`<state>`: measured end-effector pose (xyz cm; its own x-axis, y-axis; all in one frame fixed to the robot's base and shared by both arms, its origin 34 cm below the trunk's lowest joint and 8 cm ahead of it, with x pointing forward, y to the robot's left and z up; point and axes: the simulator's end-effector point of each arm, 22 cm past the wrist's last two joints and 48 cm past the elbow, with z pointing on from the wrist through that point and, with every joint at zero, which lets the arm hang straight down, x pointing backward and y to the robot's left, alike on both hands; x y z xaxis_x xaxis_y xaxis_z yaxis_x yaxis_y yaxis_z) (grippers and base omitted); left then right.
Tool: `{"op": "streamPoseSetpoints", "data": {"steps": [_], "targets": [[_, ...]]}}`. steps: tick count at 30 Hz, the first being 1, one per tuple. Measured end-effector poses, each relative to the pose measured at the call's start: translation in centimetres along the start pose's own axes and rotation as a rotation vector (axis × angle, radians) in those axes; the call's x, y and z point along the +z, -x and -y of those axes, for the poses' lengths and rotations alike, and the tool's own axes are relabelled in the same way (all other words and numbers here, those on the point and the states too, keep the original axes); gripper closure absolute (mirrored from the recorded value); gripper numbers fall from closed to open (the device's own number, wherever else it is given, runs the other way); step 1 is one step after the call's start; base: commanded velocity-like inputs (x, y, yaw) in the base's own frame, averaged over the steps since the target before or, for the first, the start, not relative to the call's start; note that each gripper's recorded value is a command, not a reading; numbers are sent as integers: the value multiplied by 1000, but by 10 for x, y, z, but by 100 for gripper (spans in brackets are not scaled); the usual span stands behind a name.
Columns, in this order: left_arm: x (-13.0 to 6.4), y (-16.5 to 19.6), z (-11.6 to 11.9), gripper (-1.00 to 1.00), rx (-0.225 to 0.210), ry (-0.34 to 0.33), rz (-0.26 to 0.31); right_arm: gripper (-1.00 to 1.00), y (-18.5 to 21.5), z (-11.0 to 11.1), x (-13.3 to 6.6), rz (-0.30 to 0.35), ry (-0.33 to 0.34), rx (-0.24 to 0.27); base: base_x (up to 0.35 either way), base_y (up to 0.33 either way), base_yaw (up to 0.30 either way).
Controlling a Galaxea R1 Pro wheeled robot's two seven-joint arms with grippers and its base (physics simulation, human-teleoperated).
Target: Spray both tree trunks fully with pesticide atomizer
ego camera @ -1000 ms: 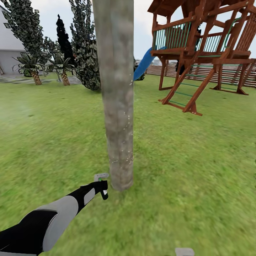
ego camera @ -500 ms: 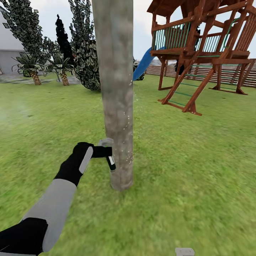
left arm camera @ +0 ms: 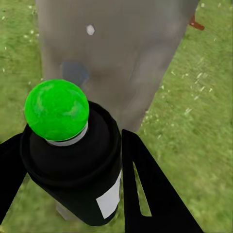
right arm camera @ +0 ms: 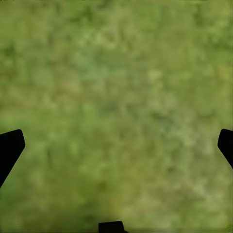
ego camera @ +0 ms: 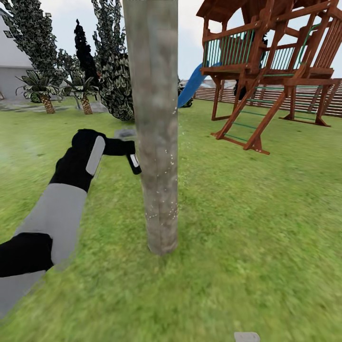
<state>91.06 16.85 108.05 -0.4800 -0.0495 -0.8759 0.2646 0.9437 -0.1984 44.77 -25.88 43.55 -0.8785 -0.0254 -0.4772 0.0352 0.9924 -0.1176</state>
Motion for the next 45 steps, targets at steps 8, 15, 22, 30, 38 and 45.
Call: {"op": "streamPoseSetpoints", "data": {"steps": [8, 15, 22, 30, 38, 45], "targets": [[-21, 79, 4, 100, 7, 6, 48, -100, 0, 0, 0, 0, 0, 0, 0, 0, 0], [54, -82, -31, 100, -143, 44, -290, -100, 0, 0, 0, 0, 0, 0, 0, 0, 0], [76, -143, 13, 100, -169, -120, -351, -100, 0, 0, 0, -1, 0, -1, 0, 0, 0], [92, -243, -30, 100, 39, -17, -401, -100, 0, 0, 0, -1, 0, -1, -127, 0, 0], [67, -498, -31, 100, 40, -63, -403, -100, 3, 24, 3, 9, -34, -5, -346, 0, 0], [47, -547, -17, 100, 55, -95, -287, -100, 121, 54, 6, 308, -26, 9, -350, 0, 0]]}}
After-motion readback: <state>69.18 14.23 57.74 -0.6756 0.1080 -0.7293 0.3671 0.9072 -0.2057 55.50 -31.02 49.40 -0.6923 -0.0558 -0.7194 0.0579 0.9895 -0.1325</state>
